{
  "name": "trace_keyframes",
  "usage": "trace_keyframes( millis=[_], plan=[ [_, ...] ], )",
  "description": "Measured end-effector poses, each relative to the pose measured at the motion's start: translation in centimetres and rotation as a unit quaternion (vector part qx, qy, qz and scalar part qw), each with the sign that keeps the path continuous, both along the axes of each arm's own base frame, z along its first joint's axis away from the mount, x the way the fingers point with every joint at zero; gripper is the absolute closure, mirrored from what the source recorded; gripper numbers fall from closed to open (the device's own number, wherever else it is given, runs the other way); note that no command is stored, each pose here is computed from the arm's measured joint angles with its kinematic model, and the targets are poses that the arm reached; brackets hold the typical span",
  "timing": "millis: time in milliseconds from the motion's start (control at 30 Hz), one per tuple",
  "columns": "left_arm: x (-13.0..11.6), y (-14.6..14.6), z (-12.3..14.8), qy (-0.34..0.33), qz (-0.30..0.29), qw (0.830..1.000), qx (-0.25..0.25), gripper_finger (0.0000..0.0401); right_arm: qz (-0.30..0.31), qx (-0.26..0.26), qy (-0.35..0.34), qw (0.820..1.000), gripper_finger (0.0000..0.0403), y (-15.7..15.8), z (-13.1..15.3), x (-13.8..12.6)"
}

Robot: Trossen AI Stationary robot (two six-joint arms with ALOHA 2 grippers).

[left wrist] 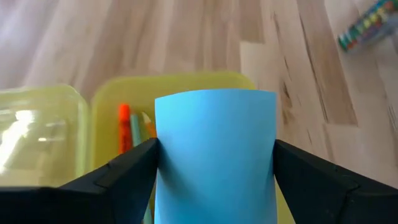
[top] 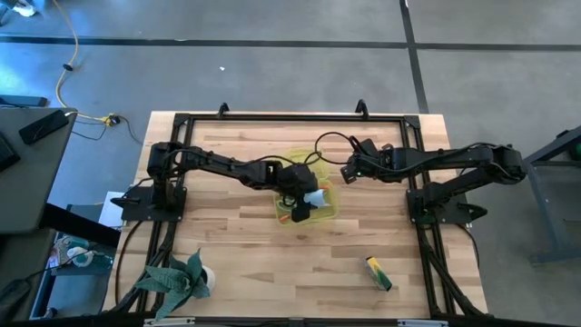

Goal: Pack school essentials
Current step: Put the blue sticky notes into the yellow storage box

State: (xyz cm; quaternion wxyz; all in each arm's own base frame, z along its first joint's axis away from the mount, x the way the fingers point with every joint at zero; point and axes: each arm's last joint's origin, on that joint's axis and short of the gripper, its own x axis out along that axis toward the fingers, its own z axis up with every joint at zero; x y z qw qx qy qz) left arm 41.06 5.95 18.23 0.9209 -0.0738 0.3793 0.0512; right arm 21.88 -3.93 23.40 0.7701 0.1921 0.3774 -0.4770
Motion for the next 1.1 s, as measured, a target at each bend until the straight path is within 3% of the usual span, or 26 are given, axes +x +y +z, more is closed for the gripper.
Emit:
trace_keyframes(
  millis=[367, 533, 733, 833, 1100],
  plan=[
    [-0.1, -1.4, -0.3, 0.024, -0.043, 0.998, 0.029, 0.0109, 0.000, 0.001, 0.000, 1.000, 0.0279, 0.0, 0.0, 0.0],
    [-0.2, -1.1, -0.4, 0.028, -0.002, 0.999, 0.018, 0.0109, 0.006, 0.015, -0.002, 1.000, 0.0279, 0.1, 0.0, 0.0],
    [-0.3, -0.5, -0.3, 0.025, 0.045, 0.999, -0.015, 0.0109, 0.016, 0.101, -0.024, 0.994, 0.0279, 0.5, -0.3, 0.2],
    [-0.3, -0.1, -0.3, 0.023, 0.066, 0.997, -0.031, 0.0109, 0.020, 0.113, -0.025, 0.993, 0.0279, 0.6, -0.3, 0.2],
    [-0.3, 0.5, -0.3, 0.019, 0.047, 0.999, -0.005, 0.0109, 0.019, 0.113, -0.026, 0.993, 0.0279, 0.6, -0.3, 0.2]
  ],
)
